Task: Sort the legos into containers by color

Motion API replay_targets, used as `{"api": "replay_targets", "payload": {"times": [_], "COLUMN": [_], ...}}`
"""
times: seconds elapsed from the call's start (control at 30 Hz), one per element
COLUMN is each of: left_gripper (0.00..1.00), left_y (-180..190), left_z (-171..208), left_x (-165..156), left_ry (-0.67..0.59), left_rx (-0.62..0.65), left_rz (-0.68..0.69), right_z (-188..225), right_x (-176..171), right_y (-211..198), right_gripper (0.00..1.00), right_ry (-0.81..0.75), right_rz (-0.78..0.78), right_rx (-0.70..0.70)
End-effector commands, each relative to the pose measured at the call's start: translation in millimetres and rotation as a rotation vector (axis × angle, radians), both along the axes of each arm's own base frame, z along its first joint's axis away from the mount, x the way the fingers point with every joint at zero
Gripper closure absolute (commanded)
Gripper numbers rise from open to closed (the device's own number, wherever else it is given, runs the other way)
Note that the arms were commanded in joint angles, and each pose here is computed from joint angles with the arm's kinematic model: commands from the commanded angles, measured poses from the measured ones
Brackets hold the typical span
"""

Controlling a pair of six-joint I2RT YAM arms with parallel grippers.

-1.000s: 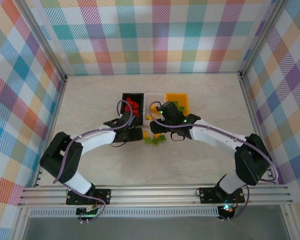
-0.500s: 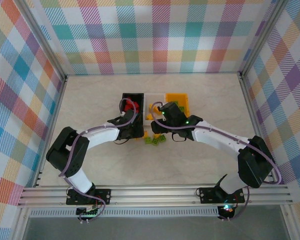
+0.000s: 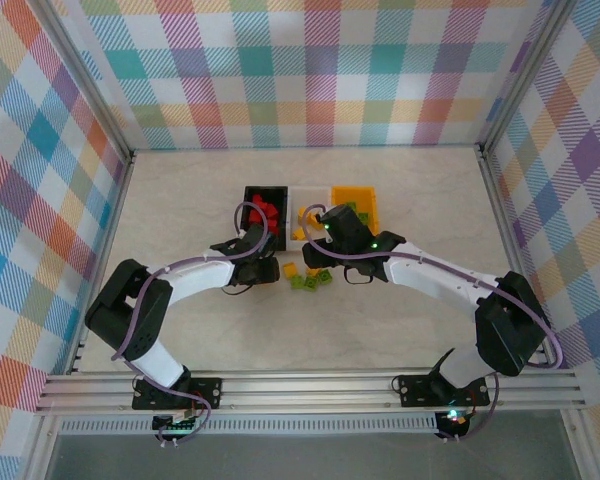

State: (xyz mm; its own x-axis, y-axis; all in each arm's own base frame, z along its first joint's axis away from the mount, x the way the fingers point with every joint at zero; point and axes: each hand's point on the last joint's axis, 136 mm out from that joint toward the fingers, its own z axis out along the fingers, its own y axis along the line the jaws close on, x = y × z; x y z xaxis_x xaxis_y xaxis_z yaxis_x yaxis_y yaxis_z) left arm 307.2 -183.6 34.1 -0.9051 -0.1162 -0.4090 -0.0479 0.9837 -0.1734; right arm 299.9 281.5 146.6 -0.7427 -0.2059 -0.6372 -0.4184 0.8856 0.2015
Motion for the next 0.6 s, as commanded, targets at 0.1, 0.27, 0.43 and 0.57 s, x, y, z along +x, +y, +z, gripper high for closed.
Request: {"api": "replay_targets", "payload": {"times": [0.1, 0.27, 0.43, 0.57], "left_gripper": [0.53, 0.59, 0.62, 0.62], "left_y": [3.9, 3.3, 1.6, -6.7], "left_z": [-13.8, -0.1, 25.9, 53.9], "left_x": [-6.8, -10.4, -14.6, -13.5], "left_ry": [0.053, 0.035, 0.004, -0.031], "left_rx": [0.03, 0.001, -0.03, -0.069], "left_rz": [-0.006, -0.006, -0.016, -0.035], "right_z": [12.8, 12.6, 15.3, 17.0], "right_x": [1.8, 2.7, 5.7, 4.7], "right_y": [-3.7, -8.0, -14.0, -23.4], "right_gripper": [0.32, 0.32, 0.32, 0.32], "right_ry": [-0.032, -0.035, -0.041, -0.044], "right_rz": [-0.024, -0.036, -0.057, -0.078], "right_rx": [0.037, 0.042, 0.057, 0.066]}}
